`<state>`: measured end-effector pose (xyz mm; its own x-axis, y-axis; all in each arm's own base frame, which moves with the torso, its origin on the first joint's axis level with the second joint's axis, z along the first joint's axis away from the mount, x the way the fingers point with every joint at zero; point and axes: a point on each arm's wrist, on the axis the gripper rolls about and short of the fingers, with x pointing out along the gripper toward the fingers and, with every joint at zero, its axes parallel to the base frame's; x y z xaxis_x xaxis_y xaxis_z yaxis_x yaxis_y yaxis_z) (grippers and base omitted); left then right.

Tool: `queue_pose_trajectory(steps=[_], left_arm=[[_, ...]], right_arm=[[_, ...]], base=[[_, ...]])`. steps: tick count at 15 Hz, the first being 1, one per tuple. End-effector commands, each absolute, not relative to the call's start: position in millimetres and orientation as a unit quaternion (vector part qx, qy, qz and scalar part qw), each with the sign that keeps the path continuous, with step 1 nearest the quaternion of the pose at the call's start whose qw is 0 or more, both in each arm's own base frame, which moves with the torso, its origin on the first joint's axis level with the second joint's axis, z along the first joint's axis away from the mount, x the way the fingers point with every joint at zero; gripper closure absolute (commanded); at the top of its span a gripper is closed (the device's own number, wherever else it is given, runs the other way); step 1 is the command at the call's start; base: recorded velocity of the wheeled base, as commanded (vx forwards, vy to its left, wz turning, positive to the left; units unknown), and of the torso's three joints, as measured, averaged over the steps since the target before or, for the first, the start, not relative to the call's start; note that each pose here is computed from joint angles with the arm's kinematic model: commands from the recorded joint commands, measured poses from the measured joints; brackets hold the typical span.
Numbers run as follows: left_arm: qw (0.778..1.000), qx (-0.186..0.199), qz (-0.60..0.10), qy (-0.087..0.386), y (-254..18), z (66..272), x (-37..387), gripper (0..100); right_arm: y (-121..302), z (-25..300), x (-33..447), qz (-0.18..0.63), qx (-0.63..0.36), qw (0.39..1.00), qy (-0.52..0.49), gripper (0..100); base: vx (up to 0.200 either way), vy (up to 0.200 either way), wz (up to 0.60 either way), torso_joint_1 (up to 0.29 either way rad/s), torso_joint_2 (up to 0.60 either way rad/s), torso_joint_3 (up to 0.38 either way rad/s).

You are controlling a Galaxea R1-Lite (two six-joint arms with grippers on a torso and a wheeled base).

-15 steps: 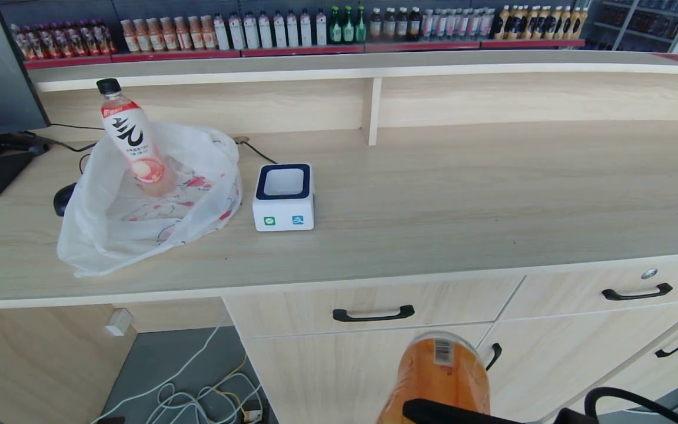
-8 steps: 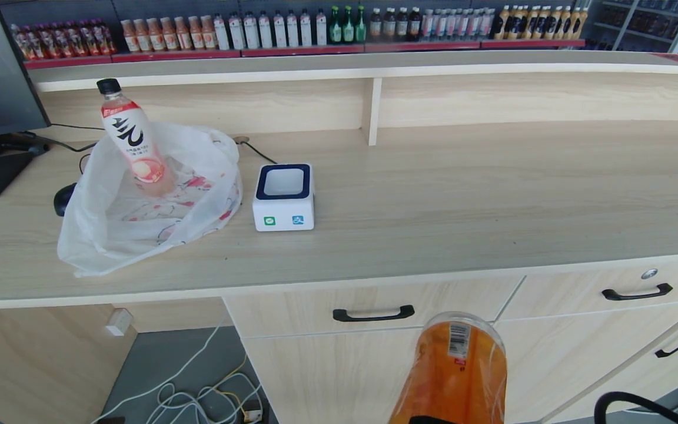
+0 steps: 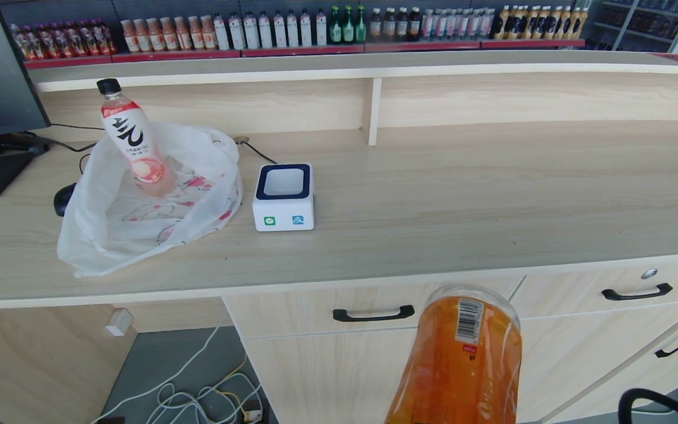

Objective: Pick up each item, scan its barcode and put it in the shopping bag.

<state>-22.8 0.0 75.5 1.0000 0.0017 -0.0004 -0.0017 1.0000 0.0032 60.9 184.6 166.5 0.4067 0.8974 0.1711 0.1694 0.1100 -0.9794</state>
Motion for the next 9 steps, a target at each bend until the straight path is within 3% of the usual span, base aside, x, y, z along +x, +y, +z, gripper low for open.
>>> queue_pose_trajectory(steps=[1,9], left_arm=[[1.0,0.002,0.002,0.0,0.0,75.5,-22.8,0],[1.0,0.002,0.002,0.0,0.0,75.5,-22.8,0]], right_arm=[[184.2,167.4,60.5,0.304,-0.593,0.592,-0.453,100],[184.5,168.7,60.6,0.301,-0.593,0.592,-0.455,100]], base=[[0.0,0.0,0.0,0.0,0.0,0.0],[0.0,0.0,0.0,0.0,0.0,0.0]])
